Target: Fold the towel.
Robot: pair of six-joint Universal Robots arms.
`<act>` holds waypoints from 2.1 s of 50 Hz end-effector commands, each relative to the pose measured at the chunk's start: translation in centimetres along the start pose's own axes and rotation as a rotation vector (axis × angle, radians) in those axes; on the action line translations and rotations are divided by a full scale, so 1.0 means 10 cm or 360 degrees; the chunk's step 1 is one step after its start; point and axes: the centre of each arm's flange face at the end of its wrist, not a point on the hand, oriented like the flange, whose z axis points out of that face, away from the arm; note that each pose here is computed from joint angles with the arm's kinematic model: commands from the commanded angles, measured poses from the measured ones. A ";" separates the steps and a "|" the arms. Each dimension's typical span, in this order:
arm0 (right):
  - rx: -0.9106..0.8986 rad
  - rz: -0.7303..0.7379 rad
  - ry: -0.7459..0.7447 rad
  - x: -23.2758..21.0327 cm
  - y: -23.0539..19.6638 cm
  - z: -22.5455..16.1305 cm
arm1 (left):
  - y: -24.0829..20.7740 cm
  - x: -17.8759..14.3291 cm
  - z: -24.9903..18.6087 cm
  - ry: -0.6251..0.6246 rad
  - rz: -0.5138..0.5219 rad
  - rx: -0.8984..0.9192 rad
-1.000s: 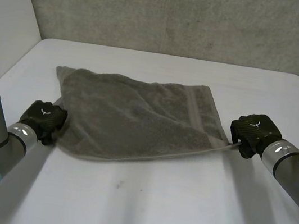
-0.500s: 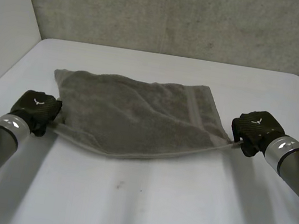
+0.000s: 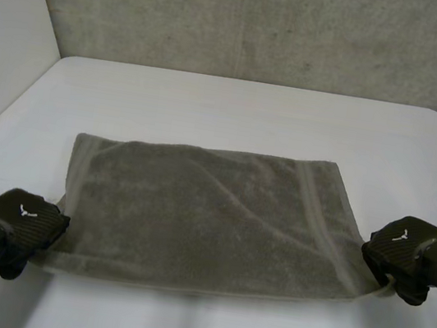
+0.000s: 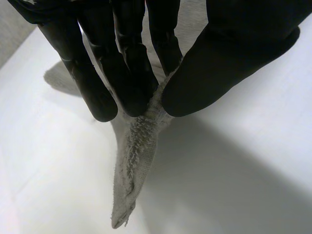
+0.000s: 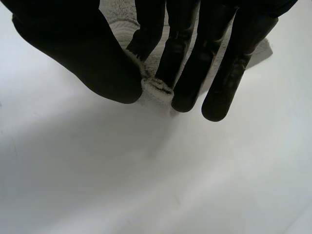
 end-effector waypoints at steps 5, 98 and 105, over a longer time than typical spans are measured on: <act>0.0112 -0.0026 0.0178 0.19 -0.12 0.08 | -0.15 -0.17 0.21 -0.0070 0.0217 0.0076; 0.0441 0.0441 0.0372 0.28 -0.23 0.95 | -0.51 -0.56 1.34 -0.0368 -0.0163 0.0262; 0.0545 0.0558 0.0379 0.30 -0.13 1.08 | -0.40 -0.52 1.32 -0.0380 -0.0248 0.0286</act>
